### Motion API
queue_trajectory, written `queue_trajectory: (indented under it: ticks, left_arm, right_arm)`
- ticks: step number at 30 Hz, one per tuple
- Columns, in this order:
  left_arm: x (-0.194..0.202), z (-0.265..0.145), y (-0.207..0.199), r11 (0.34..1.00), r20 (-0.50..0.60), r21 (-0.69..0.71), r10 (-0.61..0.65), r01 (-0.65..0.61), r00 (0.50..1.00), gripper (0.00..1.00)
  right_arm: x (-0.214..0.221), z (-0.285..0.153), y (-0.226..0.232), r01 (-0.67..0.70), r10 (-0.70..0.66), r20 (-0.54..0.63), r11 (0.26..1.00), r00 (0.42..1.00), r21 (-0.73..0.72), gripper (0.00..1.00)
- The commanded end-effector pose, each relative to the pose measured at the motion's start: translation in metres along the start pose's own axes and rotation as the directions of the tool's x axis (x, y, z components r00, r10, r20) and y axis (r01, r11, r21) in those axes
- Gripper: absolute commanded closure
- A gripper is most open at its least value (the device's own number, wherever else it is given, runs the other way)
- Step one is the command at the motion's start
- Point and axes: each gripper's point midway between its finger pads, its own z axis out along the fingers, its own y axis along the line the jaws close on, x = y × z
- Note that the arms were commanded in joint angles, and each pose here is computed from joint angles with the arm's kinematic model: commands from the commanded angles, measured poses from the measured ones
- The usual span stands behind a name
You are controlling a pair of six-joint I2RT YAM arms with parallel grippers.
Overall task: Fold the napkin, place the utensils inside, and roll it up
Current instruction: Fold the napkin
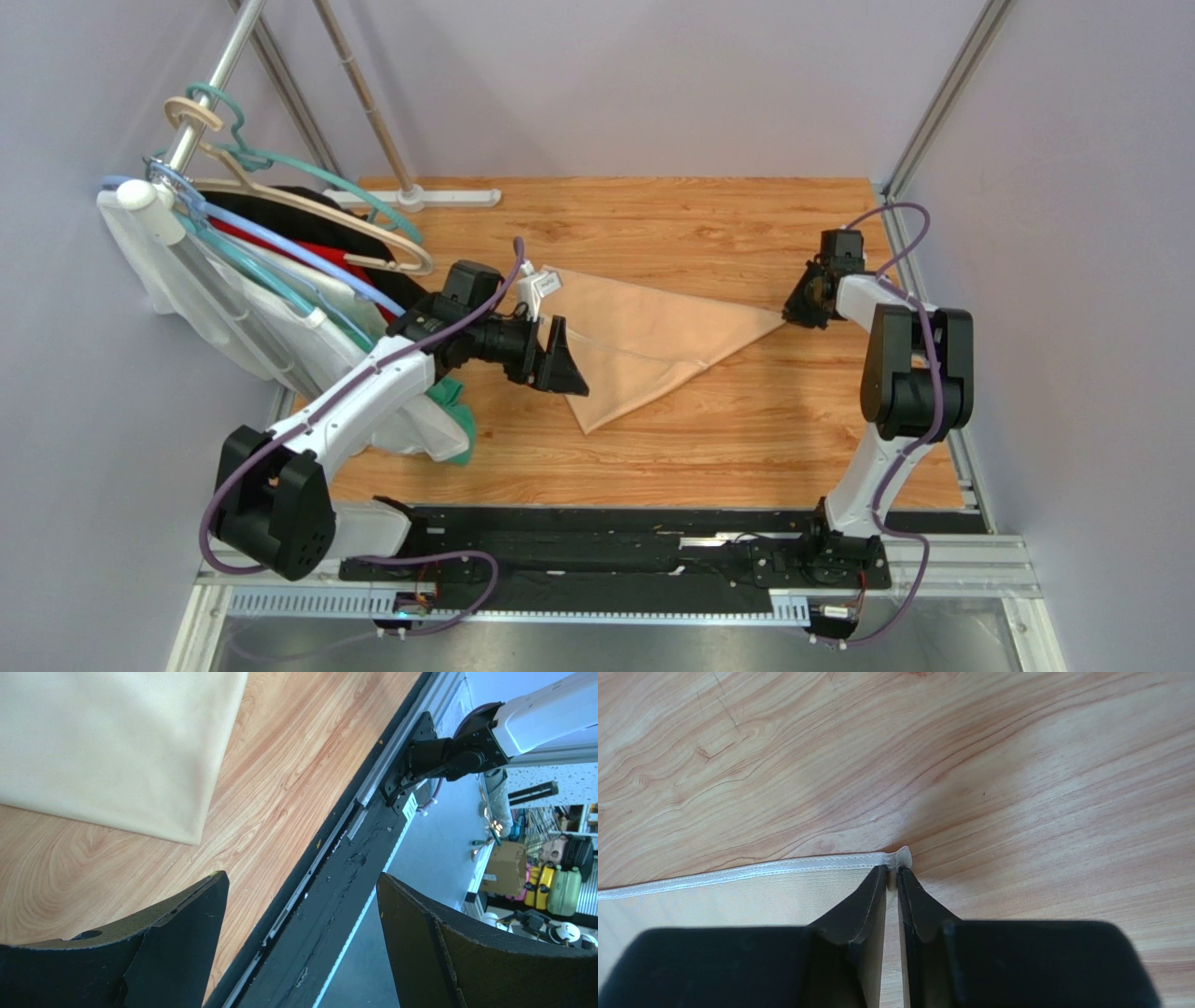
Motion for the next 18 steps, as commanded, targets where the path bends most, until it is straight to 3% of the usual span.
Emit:
queue_trajectory:
  ticks: [1,5,9,13,16,18]
  left_arm:
    - [-0.0099,-0.0056,-0.0015,1.000,0.033,0.009,0.007,-0.007,0.999,0.13]
    - [-0.0098,-0.0053,-0.0010,1.000,0.032,0.007,0.004,-0.004,0.999,0.13]
    - [-0.0097,-0.0053,-0.0012,1.000,0.032,0.008,0.004,-0.004,0.999,0.13]
    - [-0.0095,-0.0048,-0.0006,1.000,0.030,0.008,0.002,-0.002,1.000,0.13]
    - [-0.0096,-0.0051,-0.0010,1.000,0.031,0.008,0.001,-0.002,1.000,0.13]
    - [-0.0095,-0.0048,-0.0007,1.000,0.030,0.008,0.000,-0.001,1.000,0.13]
  right_arm:
    - [-0.0073,-0.0025,-0.0031,-0.010,0.010,0.016,1.000,1.000,0.017,0.80]
    - [-0.0079,-0.0048,-0.0046,-0.013,0.012,0.026,1.000,1.000,0.024,0.75]
    - [-0.0099,-0.0028,-0.0037,-0.015,0.014,0.022,1.000,1.000,0.026,0.76]
    - [-0.0080,0.0011,-0.0039,-0.017,0.017,0.002,0.999,1.000,0.031,0.85]
    - [-0.0084,0.0020,-0.0034,-0.017,0.017,-0.001,0.999,1.000,0.031,0.98]
    - [-0.0088,0.0016,-0.0032,-0.015,0.015,0.000,0.999,1.000,0.030,1.00]
